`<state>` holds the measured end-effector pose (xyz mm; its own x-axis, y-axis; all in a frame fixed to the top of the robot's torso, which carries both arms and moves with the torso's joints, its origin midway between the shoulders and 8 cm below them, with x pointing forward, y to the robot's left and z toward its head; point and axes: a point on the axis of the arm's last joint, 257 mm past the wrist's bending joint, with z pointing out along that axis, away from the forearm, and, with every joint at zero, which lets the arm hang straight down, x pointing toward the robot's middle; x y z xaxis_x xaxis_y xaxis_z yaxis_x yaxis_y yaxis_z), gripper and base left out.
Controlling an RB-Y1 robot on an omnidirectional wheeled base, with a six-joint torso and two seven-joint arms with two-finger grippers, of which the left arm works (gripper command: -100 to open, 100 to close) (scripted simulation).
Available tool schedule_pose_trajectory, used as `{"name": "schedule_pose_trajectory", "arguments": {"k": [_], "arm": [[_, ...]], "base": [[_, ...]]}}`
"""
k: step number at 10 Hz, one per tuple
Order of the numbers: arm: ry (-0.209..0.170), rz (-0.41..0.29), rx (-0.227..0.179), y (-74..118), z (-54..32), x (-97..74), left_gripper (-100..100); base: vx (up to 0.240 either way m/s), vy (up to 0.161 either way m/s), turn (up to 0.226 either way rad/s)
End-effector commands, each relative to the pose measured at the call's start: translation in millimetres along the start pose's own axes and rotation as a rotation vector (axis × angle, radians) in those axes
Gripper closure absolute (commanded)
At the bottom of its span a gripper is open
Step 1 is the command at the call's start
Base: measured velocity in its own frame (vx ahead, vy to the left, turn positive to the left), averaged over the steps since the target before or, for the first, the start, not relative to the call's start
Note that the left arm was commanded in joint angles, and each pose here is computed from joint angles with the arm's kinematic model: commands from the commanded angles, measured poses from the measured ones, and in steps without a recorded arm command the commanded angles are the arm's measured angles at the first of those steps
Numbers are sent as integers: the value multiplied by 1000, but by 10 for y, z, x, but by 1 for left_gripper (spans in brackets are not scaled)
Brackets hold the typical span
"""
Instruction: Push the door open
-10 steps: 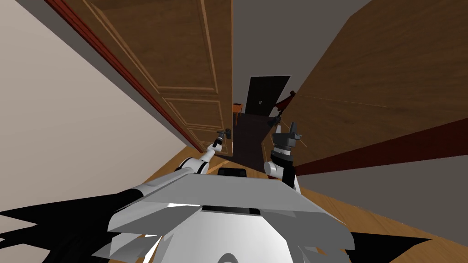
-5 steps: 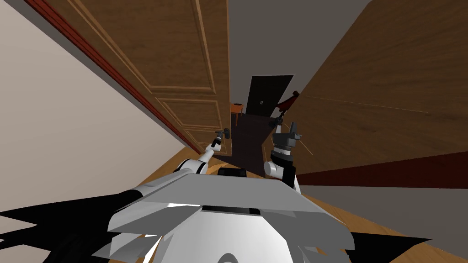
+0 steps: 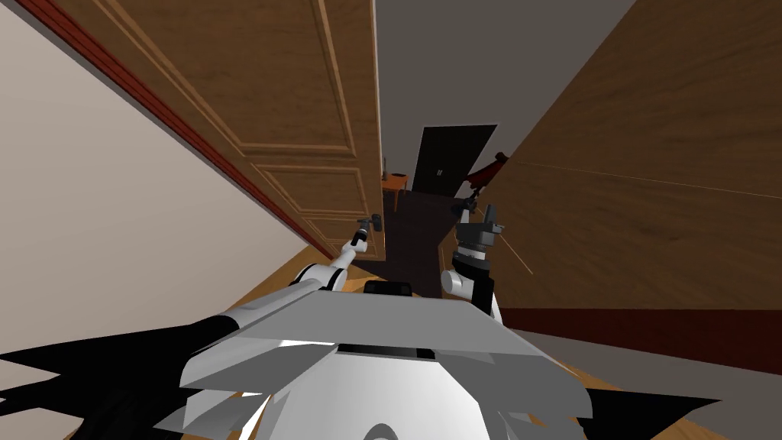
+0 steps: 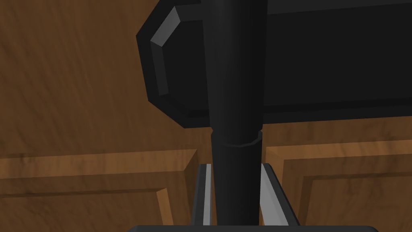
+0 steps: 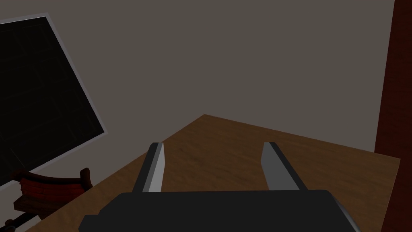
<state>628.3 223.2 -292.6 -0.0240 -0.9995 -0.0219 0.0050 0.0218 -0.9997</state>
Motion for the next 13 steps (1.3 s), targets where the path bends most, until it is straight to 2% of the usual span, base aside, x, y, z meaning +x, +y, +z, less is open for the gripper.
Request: {"name": "schedule_pose_trajectory", "arguments": {"k": [1,2,4,5,13], "arm": [[-8,5,5,-31,-5,-85,100],[-31,2,3,-26,-9,-202,100],[-38,1,3,-24,-11,-238,100],[-59,-2,1,-19,-18,-347,100],[-145,-18,-5,11,-67,-759,100]], "base": [[10,16,-27],[87,-69,51],[111,-114,71],[121,-106,43],[162,-126,70]]}}
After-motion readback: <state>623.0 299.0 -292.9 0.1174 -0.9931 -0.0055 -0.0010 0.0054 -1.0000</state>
